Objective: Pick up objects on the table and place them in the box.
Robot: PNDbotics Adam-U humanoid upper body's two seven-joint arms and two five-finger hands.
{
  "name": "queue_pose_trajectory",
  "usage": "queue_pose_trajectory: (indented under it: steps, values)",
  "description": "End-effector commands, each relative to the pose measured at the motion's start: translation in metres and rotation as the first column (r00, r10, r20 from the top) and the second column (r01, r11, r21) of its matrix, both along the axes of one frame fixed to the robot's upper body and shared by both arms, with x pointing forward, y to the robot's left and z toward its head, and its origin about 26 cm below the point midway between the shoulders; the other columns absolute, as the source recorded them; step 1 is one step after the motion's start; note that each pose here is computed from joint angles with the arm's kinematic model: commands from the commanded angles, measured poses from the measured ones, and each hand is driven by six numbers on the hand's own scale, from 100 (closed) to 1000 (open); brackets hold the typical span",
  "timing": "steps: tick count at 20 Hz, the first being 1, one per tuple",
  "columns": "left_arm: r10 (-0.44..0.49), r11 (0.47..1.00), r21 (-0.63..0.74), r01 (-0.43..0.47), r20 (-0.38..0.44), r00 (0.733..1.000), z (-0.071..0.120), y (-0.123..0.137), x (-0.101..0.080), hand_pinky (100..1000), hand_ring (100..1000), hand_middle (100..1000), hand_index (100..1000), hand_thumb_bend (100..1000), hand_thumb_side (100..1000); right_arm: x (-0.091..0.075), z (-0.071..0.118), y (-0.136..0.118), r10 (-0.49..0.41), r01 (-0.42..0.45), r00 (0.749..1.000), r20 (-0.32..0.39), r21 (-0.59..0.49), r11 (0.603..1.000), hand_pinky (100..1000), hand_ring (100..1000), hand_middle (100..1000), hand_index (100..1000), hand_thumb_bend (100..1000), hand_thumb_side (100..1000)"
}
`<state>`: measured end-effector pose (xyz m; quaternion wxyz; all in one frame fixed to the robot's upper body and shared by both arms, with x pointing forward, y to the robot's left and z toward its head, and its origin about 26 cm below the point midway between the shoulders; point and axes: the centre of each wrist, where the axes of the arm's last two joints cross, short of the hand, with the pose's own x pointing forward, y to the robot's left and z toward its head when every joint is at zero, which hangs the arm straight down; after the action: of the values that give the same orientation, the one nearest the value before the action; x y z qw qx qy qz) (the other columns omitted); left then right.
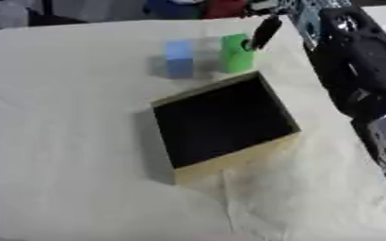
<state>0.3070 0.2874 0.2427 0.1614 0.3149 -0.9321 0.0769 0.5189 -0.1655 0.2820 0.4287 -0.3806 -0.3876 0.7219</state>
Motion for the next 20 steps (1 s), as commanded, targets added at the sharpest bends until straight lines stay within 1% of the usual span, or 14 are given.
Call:
queue_pose_trajectory:
  steps: [1,3,5,7,8,10,12,16,20]
  values:
    - [0.011,1.000,0.018,-0.012,0.025,1.000,0.009,0.002,-0.004,762,661,700,873,196,709,0.001,0.014,-0.010,-0.002,0.002,1.000,0.018,-0.032,0.999,881,951,952,1000,203,436]
    - [0.015,1.000,0.016,-0.016,0.025,1.000,0.009,0.002,-0.004,761,661,700,872,195,711,0.001,0.015,-0.013,-0.002,0.003,1.000,0.017,-0.063,0.998,880,950,952,1000,203,452]
    - [0.016,1.000,0.018,-0.017,0.025,1.000,0.009,0.003,-0.004,761,660,699,872,194,710,0.001,0.018,-0.016,0.002,0.000,1.000,0.025,-0.075,0.997,879,950,956,1000,215,450]
    - [0.017,1.000,0.020,-0.017,0.026,1.000,0.010,0.003,-0.004,761,660,699,871,193,710,0.001,0.024,-0.016,0.006,-0.002,0.999,0.047,-0.083,0.997,884,954,964,1000,269,436]
    - [0.016,1.000,0.021,-0.017,0.026,1.000,0.010,0.003,-0.004,761,659,699,871,192,709,0.000,0.028,-0.017,0.009,-0.004,0.998,0.060,-0.090,0.996,887,958,970,1000,322,430]
    - [0.015,1.000,0.024,-0.016,0.026,1.000,0.010,0.002,-0.004,761,659,699,871,189,708,-0.001,0.033,-0.017,0.015,-0.006,0.997,0.081,-0.106,0.994,888,962,974,1000,368,428]
    - [0.014,1.000,0.026,-0.014,0.025,1.000,0.010,0.002,-0.004,760,658,698,871,190,706,-0.001,0.034,-0.017,0.021,-0.009,0.995,0.096,-0.122,0.992,888,962,976,1000,425,423]
    - [0.011,1.000,0.028,-0.012,0.023,1.000,0.010,0.002,-0.004,760,657,698,871,185,709,0.000,0.029,-0.016,0.040,-0.026,0.992,0.118,-0.117,0.993,890,959,971,1000,443,438]
    - [0.009,1.000,0.029,-0.010,0.022,1.000,0.010,0.002,-0.004,759,656,698,870,183,710,0.000,0.026,-0.012,0.057,-0.044,0.991,0.120,-0.105,0.993,892,959,969,1000,444,448]
